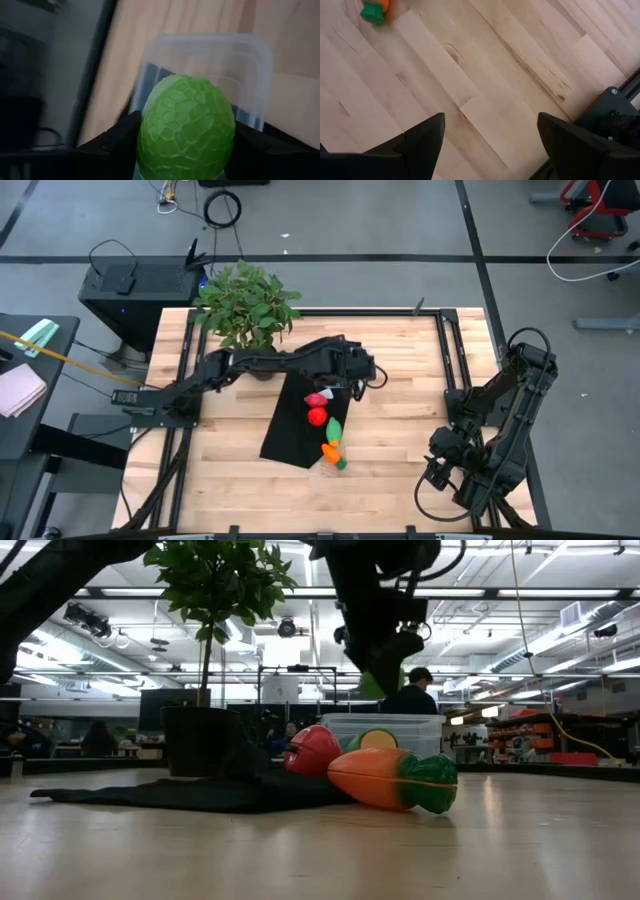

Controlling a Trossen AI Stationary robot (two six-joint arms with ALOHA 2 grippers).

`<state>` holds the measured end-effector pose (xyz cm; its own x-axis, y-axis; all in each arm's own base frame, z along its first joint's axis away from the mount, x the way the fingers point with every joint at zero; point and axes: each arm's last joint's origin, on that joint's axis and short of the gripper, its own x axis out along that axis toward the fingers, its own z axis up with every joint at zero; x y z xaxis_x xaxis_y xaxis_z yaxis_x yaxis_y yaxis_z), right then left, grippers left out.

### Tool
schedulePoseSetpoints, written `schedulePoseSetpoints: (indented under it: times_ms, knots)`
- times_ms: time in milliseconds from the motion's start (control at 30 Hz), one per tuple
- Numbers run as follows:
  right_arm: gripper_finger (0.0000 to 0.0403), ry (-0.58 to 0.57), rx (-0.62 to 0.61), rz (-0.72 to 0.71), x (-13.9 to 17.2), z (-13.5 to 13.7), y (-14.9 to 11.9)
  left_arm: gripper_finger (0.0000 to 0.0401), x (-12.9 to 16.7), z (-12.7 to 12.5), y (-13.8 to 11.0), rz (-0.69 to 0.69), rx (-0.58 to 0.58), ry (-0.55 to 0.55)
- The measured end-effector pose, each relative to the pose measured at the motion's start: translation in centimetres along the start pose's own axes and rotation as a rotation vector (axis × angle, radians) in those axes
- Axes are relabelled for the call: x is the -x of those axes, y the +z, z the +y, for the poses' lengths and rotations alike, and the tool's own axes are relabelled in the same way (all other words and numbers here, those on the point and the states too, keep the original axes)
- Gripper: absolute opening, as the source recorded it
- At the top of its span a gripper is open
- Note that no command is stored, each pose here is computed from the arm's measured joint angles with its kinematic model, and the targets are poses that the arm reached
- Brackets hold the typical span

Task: Pick and placing Produce into tupperware
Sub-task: Put the cabbage into the transparent bin

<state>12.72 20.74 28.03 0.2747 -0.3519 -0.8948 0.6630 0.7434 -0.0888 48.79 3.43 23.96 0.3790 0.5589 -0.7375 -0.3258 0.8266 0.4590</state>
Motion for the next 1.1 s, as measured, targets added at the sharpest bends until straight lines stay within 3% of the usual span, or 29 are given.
schedulePoseSetpoints:
  times_ms: [200,400,567,1100]
  knots:
    - [0.0323,0.000,0.001,0.000,0.0,0.0,0.0,0.0238,-1.0,0.9,-0.3,0.041,0.051,-0.051]
    - [0.0323,0.000,0.004,0.000,0.0,0.0,0.0,0.0230,-1.0,0.7,-0.8,0.099,0.047,-0.233]
    - [0.0323,0.000,0.005,0.000,0.0,0.0,0.0,0.0234,-1.0,0.8,-1.5,0.166,0.013,-0.228]
    - [0.0323,0.002,-0.008,0.001,0.0,0.0,0.0,0.0255,-1.1,1.0,-1.5,0.169,-0.038,-0.223]
